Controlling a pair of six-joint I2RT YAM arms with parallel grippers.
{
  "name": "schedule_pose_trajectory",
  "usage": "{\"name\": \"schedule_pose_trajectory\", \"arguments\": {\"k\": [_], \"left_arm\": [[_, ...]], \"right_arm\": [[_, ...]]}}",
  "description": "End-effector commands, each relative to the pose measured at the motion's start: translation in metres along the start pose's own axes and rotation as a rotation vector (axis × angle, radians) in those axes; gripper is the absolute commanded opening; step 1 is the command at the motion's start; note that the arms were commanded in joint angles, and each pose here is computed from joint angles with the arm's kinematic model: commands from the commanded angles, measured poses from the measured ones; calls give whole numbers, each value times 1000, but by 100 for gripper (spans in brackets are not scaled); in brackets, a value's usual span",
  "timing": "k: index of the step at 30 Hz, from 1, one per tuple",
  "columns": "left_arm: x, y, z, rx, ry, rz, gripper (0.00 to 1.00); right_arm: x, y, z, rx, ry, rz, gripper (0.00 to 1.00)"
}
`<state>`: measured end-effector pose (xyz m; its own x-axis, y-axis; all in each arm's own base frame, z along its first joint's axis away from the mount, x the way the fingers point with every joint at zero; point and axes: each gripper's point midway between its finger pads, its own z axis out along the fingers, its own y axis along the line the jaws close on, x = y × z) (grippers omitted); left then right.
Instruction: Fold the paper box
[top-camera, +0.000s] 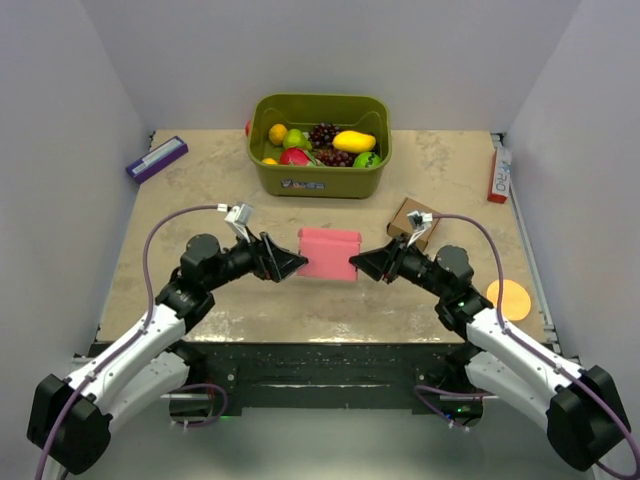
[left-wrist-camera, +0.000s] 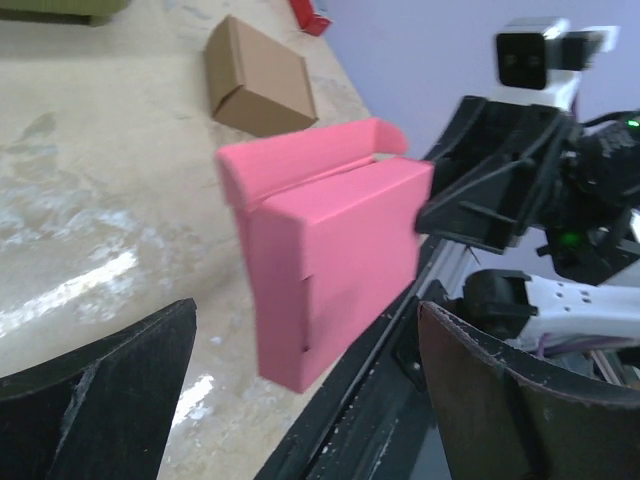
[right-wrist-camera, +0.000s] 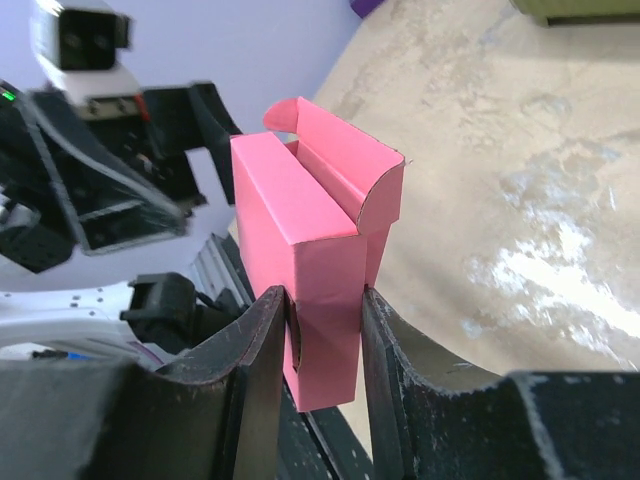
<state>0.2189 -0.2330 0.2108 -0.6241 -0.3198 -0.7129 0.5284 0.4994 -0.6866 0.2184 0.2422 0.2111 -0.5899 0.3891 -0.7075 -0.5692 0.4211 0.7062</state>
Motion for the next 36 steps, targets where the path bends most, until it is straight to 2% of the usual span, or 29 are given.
{"name": "schedule_pose_trajectory", "arguments": {"k": [1, 4, 9, 13, 21, 29, 32, 36], "left_arm": [[-14, -45, -1, 201, 19, 49, 96], [-15, -50, -1, 224, 28, 65, 95], [-10, -38, 4, 167, 64, 56, 95], [-9, -35, 3, 163, 47, 38, 95], [-5, -46, 8, 239, 66, -2, 93], [5, -55, 16, 291, 117, -13, 88], [3, -57, 16, 304, 114, -10, 84], [0, -62, 16, 336, 98, 8, 66]], "right_arm": [[9, -3, -7, 32, 55, -23, 0], [6, 3, -10, 19, 52, -44, 0], [-4, 18, -14, -13, 35, -63, 0], [-8, 26, -16, -32, 23, -69, 0], [-13, 40, -19, -85, 20, -82, 0], [-17, 49, -21, -115, 15, -94, 0], [-15, 50, -21, -122, 23, -98, 0], [-11, 47, -20, -120, 43, -104, 0]]}}
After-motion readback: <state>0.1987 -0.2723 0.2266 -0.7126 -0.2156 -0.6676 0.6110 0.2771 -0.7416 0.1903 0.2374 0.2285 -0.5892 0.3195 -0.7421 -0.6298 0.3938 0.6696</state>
